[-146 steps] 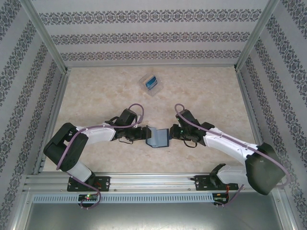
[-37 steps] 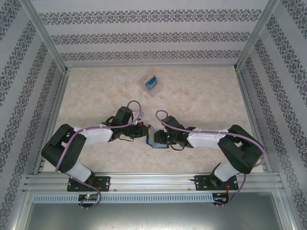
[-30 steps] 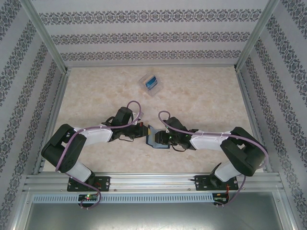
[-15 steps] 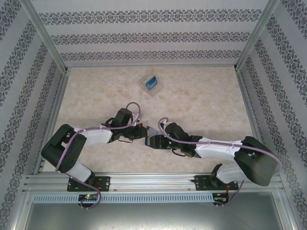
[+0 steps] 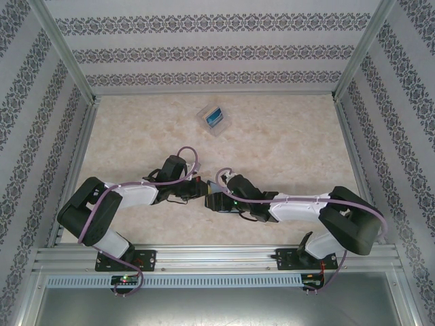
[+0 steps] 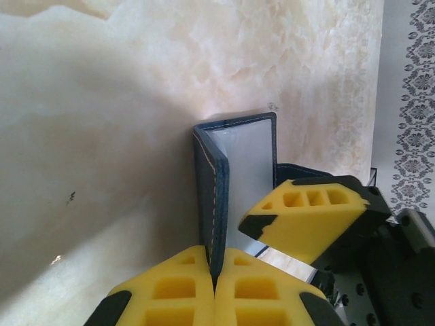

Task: Put the credit cards into the card holder

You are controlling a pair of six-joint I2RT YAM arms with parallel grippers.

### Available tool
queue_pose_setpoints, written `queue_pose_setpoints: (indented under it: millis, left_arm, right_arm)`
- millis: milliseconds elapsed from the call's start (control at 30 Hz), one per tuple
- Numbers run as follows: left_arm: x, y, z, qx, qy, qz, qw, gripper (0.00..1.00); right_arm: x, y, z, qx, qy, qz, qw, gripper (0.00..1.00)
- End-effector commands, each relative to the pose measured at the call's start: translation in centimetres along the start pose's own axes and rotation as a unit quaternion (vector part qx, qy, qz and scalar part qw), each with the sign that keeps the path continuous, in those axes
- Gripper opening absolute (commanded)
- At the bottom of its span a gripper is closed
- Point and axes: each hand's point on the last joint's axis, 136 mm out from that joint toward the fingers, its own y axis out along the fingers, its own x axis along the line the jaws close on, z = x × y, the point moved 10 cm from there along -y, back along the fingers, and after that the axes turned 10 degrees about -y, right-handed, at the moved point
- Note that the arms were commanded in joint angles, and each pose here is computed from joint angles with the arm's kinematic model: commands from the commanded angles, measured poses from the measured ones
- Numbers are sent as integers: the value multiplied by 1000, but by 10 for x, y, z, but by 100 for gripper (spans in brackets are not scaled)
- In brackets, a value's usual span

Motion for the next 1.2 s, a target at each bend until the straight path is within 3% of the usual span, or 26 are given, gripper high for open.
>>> queue_pose_setpoints:
  millis: [0, 133, 333, 700, 867, 1033, 1167]
  left_arm:
    - [-8, -1, 1, -1, 9, 30, 999, 0]
    - [-10, -2, 1, -1, 7, 36, 999, 0]
    - [-8, -4, 0, -6, 4, 29, 1000, 0]
    - [-1, -3, 0, -12, 3, 11, 1000, 0]
    - [-2, -4, 1, -13, 3, 14, 1000, 0]
    - [-3, -7, 1, -18, 5, 12, 1000, 0]
    - [-3, -11, 2, -23, 11, 5, 1000, 0]
  right_arm:
    - [3, 7, -2, -8, -19, 12, 1000, 71]
    - [0, 12, 2, 0, -22, 32, 999, 68]
    - [-9, 4, 6, -14, -15, 74, 997, 51]
    - [-13, -10, 7, -32, -14, 83, 996, 50]
    - [-14, -8, 7, -26, -11, 86, 996, 36]
    - [-22, -7, 10, -20, 11, 111, 994, 35]
    - [-25, -17, 9, -34, 29, 121, 992, 42]
